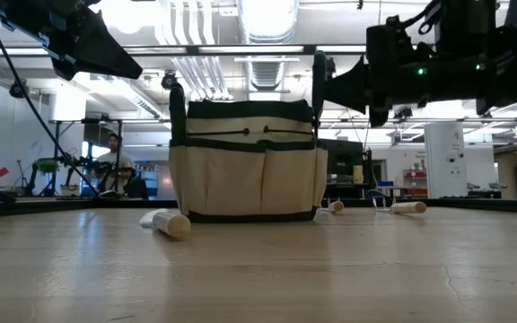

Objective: Pick & Place Garden tools in Gardening bag
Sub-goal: Put the green shear scissors into the white gardening bag

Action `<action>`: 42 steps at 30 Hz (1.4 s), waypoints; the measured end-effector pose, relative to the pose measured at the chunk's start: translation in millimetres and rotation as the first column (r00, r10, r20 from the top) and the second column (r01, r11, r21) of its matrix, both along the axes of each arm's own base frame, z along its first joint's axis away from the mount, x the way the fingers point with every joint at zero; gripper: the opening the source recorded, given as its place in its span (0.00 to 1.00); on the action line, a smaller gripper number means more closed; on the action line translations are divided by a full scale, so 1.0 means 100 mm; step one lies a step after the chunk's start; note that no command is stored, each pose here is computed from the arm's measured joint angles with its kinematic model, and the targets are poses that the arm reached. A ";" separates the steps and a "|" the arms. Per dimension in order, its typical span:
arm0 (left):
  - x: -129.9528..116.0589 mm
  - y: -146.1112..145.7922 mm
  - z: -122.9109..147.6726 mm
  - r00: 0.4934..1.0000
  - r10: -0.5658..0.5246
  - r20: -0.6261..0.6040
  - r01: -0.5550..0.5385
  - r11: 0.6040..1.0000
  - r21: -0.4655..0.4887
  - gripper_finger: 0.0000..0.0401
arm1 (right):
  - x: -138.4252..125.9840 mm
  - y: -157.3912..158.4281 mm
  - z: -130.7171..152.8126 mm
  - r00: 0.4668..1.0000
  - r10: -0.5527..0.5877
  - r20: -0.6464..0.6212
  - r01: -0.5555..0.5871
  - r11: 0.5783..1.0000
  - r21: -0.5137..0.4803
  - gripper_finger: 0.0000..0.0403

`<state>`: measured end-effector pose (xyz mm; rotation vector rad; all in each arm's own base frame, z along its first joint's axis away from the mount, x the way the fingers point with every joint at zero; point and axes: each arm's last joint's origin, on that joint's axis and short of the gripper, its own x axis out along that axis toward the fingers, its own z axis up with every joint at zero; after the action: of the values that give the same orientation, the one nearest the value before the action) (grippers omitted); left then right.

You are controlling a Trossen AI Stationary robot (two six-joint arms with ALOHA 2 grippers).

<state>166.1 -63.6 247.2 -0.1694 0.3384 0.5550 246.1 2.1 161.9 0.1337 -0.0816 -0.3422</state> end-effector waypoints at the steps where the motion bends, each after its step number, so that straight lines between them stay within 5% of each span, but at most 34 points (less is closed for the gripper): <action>1: 0.00 0.00 0.00 1.000 0.000 0.000 0.000 1.000 0.000 0.16 | 0.01 0.00 -0.02 1.000 0.000 0.009 0.000 1.000 0.001 0.03; 42: 0.00 0.00 0.00 1.000 0.000 -0.003 0.000 1.000 0.002 0.16 | 0.07 -0.01 -0.28 0.992 -0.042 -0.118 0.047 0.998 0.040 0.03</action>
<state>166.0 -63.5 247.0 -0.1661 0.3411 0.5552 252.7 1.2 134.3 0.1542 0.0392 -0.3960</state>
